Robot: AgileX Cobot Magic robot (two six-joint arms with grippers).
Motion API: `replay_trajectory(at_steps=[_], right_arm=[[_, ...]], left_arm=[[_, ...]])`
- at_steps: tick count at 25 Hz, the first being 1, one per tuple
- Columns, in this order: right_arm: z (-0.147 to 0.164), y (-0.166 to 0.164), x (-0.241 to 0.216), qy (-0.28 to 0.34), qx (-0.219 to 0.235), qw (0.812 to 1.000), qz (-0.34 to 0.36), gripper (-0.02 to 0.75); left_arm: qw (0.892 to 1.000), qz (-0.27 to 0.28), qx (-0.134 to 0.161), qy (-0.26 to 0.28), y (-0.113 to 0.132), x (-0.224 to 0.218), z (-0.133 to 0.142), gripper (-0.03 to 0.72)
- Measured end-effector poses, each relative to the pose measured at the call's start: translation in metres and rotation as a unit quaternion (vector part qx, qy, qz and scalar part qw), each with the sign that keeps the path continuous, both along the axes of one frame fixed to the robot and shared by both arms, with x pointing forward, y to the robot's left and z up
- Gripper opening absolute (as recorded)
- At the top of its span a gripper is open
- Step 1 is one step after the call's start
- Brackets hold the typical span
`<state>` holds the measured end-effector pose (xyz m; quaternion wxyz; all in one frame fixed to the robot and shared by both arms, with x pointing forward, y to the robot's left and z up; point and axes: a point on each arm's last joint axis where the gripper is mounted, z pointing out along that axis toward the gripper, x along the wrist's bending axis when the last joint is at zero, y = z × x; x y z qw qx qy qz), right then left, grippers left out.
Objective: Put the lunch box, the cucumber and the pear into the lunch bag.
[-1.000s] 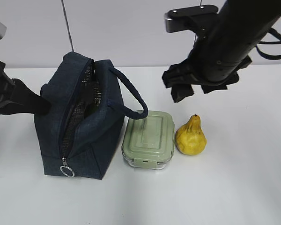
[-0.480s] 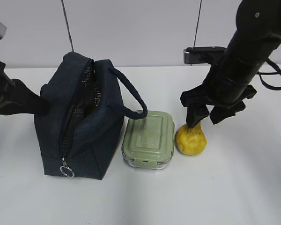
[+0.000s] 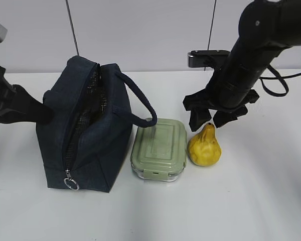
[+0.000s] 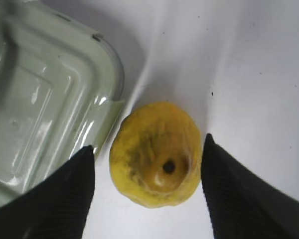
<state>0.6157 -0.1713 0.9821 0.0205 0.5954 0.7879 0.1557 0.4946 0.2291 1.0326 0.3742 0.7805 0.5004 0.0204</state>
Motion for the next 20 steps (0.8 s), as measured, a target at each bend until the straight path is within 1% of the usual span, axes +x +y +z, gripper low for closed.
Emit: replay_trajectory(at_steps=[4, 7, 8, 9, 11, 12, 13, 17, 20], right_arm=[[-0.008, 0.001, 0.003, 0.015, -0.004, 1.000, 0.002, 0.518], [-0.011, -0.001, 0.002, 0.023, -0.019, 1.000, 0.006, 0.512], [-0.013, -0.002, 0.002, 0.026, -0.025, 0.999, 0.009, 0.486], [-0.013, -0.003, 0.002, 0.028, -0.029, 0.999, 0.010, 0.433], [-0.013, -0.003, 0.002, 0.029, -0.032, 0.999, 0.011, 0.269], [-0.013, -0.003, 0.002, 0.029, -0.033, 0.999, 0.011, 0.203], [-0.013, -0.003, 0.001, 0.030, -0.034, 0.999, 0.011, 0.165], [-0.010, -0.004, 0.002, 0.032, -0.040, 0.999, 0.015, 0.141], [0.016, -0.005, 0.003, -0.002, -0.038, 0.999, 0.017, 0.140]], left_arm=[[1.000, 0.000, 0.001, 0.000, 0.000, 0.000, 0.000, 0.002], [1.000, 0.000, 0.001, 0.000, 0.000, 0.000, 0.000, 0.002], [1.000, 0.000, 0.001, 0.000, 0.000, 0.000, 0.000, 0.002], [1.000, 0.000, 0.001, 0.000, 0.000, 0.000, 0.000, 0.002], [1.000, 0.000, 0.001, 0.000, 0.000, 0.000, 0.000, 0.002], [1.000, 0.000, 0.001, 0.000, 0.000, 0.000, 0.000, 0.002], [1.000, 0.000, 0.001, 0.000, 0.000, 0.000, 0.000, 0.002], [1.000, 0.000, 0.001, 0.000, 0.000, 0.000, 0.000, 0.002], [1.000, 0.000, 0.001, 0.000, 0.000, 0.000, 0.000, 0.002]])
